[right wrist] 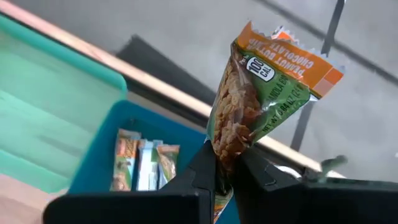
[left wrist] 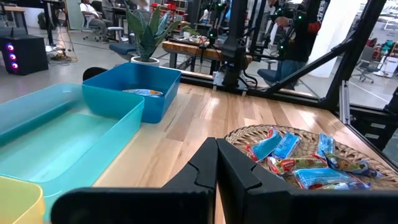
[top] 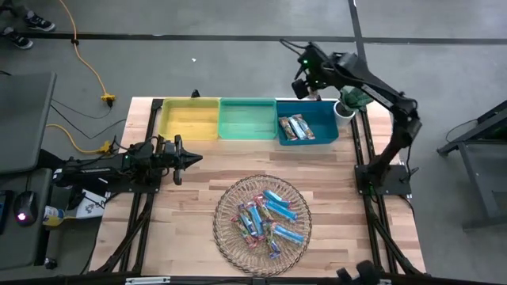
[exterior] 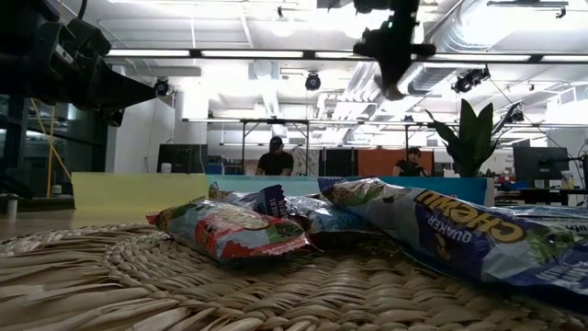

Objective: Pick and place Granola Bars by type
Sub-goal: Put the orange granola bar into the blue bin

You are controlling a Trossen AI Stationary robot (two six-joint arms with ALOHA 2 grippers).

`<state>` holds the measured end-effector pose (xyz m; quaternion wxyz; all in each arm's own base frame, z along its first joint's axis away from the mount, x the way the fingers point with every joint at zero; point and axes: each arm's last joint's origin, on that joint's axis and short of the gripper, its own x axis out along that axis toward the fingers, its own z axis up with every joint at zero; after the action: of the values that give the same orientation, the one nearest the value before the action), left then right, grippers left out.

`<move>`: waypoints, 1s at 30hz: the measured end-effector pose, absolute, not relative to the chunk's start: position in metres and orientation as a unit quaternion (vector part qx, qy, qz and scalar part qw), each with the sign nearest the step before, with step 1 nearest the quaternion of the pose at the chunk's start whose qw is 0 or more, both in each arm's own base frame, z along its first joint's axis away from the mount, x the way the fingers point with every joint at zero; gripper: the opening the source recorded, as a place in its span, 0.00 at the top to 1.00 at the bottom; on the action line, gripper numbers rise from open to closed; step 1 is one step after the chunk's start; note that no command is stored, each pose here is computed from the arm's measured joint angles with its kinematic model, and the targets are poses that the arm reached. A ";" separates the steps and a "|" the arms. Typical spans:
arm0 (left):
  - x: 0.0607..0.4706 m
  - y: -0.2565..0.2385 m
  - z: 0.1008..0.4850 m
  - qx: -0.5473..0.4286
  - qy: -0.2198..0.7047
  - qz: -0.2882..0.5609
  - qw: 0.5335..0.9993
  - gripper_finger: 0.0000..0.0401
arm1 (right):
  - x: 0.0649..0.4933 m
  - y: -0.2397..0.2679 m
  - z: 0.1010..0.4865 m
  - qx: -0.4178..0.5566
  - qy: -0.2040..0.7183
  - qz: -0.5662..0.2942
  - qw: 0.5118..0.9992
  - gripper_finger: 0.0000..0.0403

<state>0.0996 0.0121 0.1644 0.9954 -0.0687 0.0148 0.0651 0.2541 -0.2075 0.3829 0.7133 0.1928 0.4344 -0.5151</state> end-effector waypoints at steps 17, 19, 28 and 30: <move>0.100 0.012 0.164 -0.069 0.015 0.065 0.995 1.00 | 0.277 -0.223 0.256 0.263 0.557 -0.436 0.656 0.95; 0.100 0.012 0.164 -0.069 0.015 0.065 0.995 1.00 | 0.274 -0.221 0.244 0.264 0.568 -0.432 0.649 0.95; 0.100 0.012 0.164 -0.069 0.015 0.065 0.995 1.00 | 0.268 -0.217 0.221 0.256 0.591 -0.420 0.640 0.93; 0.100 0.012 0.164 -0.069 0.015 0.065 0.995 1.00 | 0.268 -0.217 0.219 0.251 0.593 -0.423 0.638 0.91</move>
<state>0.0996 0.0121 0.1644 0.9954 -0.0688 0.0148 0.0652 0.2677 -0.2167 0.2192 0.6379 0.2509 0.5926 -0.4229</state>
